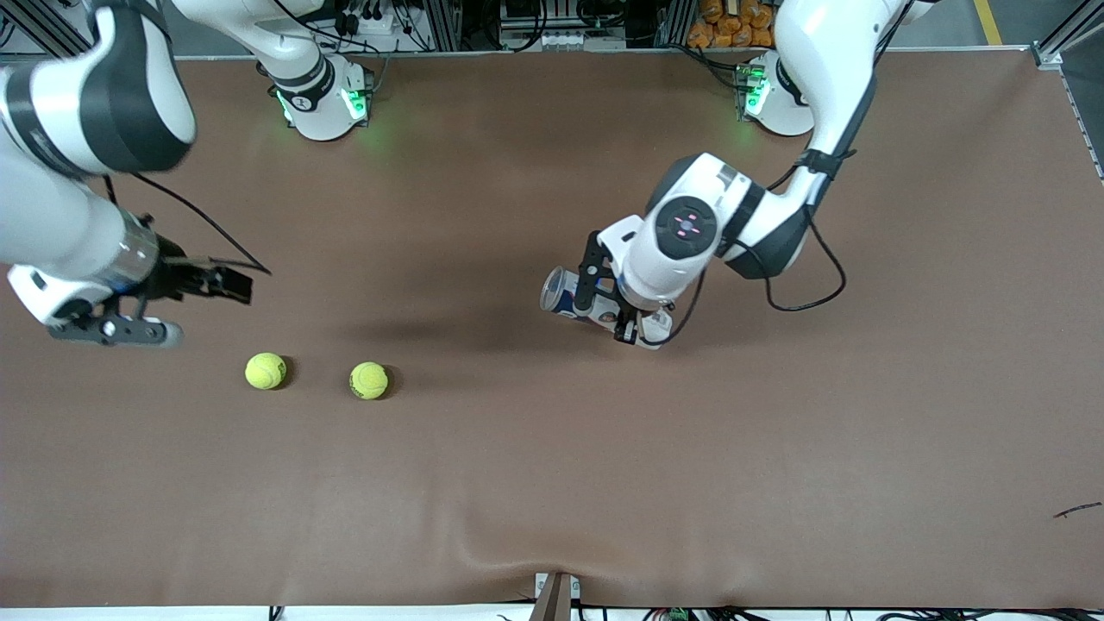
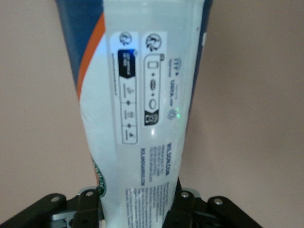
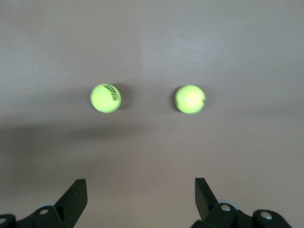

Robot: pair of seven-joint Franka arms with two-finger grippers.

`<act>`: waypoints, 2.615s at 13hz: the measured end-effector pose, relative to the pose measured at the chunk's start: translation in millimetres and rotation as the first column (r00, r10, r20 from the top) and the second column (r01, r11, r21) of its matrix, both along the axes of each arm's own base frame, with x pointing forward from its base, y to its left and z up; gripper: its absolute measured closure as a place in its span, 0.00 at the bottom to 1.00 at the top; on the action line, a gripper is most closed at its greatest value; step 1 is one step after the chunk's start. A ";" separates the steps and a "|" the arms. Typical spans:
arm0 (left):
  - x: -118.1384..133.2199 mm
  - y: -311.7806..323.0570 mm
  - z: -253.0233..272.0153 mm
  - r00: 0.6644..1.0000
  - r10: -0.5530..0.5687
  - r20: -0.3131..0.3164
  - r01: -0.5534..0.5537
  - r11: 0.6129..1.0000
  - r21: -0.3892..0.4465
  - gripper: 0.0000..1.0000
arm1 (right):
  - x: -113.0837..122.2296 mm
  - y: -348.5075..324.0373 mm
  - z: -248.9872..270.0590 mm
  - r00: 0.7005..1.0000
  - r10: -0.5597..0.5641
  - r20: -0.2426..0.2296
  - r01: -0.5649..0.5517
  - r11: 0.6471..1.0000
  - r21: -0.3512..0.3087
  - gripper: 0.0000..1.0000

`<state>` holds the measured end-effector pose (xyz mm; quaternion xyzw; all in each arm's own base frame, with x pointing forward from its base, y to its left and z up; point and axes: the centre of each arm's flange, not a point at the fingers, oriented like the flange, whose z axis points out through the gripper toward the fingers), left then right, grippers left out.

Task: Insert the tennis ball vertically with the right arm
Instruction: 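Stand the can upright with the left gripper while the right gripper reaches a ball, then grasp the nearer tennis ball with the right gripper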

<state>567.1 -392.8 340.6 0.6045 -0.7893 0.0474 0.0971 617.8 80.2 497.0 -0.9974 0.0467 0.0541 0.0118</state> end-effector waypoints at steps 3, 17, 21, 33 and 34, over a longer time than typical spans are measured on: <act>18.8 19.2 5.0 0.999 -0.034 -0.021 0.030 0.980 -0.195 0.51 | 20.6 17.9 -53.6 0.997 -0.073 -0.022 0.074 0.996 0.046 0.00; -12.2 -28.8 -172.5 0.986 0.097 -0.133 -0.164 0.516 -0.841 0.47 | 38.5 97.1 -252.8 0.951 -0.308 -0.038 0.305 0.949 -0.078 0.00; -36.7 -49.0 -196.1 0.970 0.129 -0.207 -0.244 0.483 -0.841 0.45 | 33.8 93.9 -285.5 0.947 -0.320 -0.009 0.319 0.945 -0.068 0.00; -54.7 -53.9 -224.3 0.949 0.162 -0.269 -0.314 0.458 -0.832 0.19 | 34.5 94.1 -258.7 0.938 -0.345 -0.025 0.342 0.936 -0.079 0.33; -54.9 -54.1 -224.3 0.950 0.161 -0.269 -0.313 0.458 -0.832 0.19 | 34.8 96.1 -235.5 0.939 -0.342 -0.033 0.339 0.938 -0.077 0.33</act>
